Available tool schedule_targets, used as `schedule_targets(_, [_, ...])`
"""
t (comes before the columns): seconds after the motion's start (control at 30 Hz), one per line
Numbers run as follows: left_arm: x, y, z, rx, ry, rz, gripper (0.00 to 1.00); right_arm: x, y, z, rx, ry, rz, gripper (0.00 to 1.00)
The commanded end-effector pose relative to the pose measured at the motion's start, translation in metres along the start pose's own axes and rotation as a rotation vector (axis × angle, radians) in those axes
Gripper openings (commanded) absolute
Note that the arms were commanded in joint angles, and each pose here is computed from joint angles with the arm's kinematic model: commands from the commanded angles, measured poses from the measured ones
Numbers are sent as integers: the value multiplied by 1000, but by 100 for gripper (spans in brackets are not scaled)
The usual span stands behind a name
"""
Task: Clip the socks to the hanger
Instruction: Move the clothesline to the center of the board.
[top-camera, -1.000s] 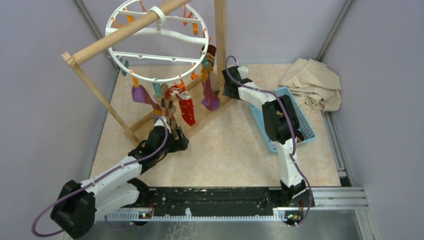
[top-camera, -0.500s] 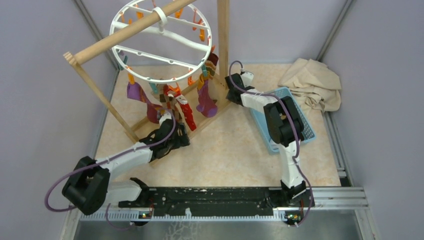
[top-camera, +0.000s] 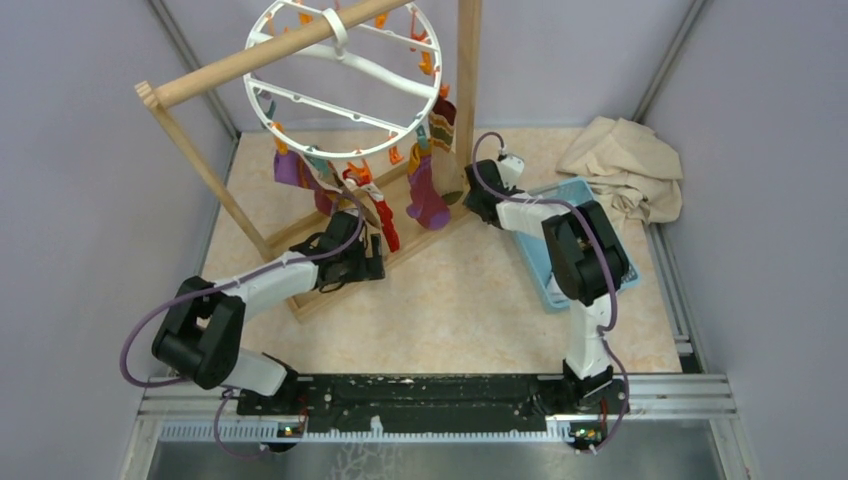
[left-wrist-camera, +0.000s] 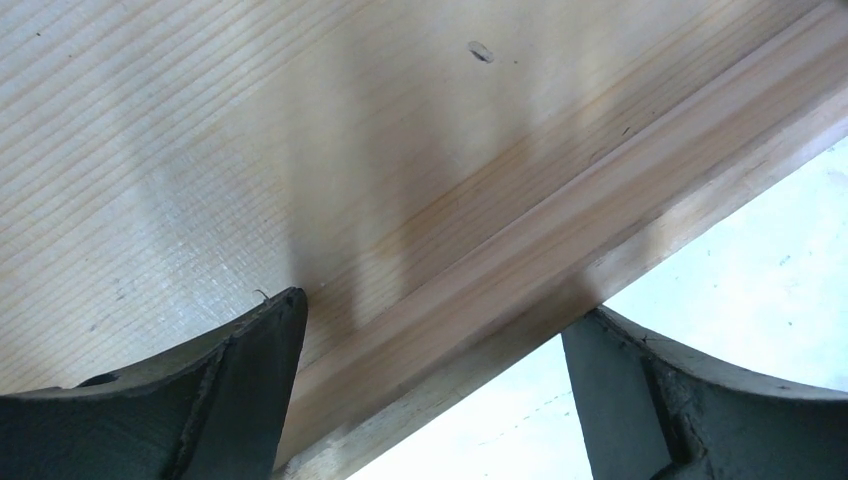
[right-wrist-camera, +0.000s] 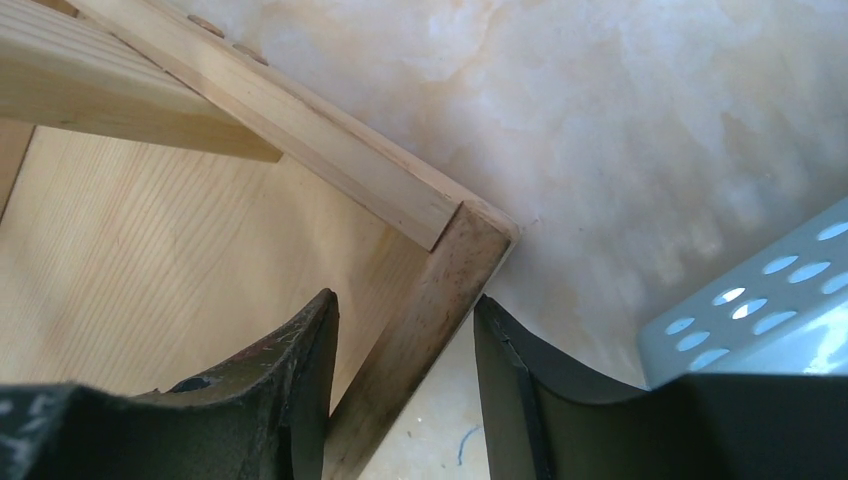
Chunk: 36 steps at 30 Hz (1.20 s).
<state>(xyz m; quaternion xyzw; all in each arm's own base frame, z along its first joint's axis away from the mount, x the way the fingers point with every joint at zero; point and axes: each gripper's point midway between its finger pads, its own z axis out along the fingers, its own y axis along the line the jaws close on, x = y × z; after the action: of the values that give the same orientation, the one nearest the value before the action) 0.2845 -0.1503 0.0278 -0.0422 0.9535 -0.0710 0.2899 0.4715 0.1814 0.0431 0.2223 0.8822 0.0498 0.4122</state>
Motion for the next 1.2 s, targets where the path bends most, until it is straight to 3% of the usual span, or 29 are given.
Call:
schedule_targets(0.0, [-1,59,42,-165,-3,-288,96,36,-32,-32,8,151,-204,27])
schedule_targets(0.57, [-58,69,79,-177,-29,-337,95,64,-32,-73,-65,179,-243,29])
schedule_targets(0.67, [-67,61,68,-125,-73,-345,95,53,-31,-81,-80,150,-248,34])
schedule_targets(0.83, [-86,52,29,-55,-167,-323,95,24,-11,-100,-158,83,-257,51])
schedule_targets(1.17, [-83,37,-21,59,-215,-282,96,-16,24,-106,-210,4,-258,53])
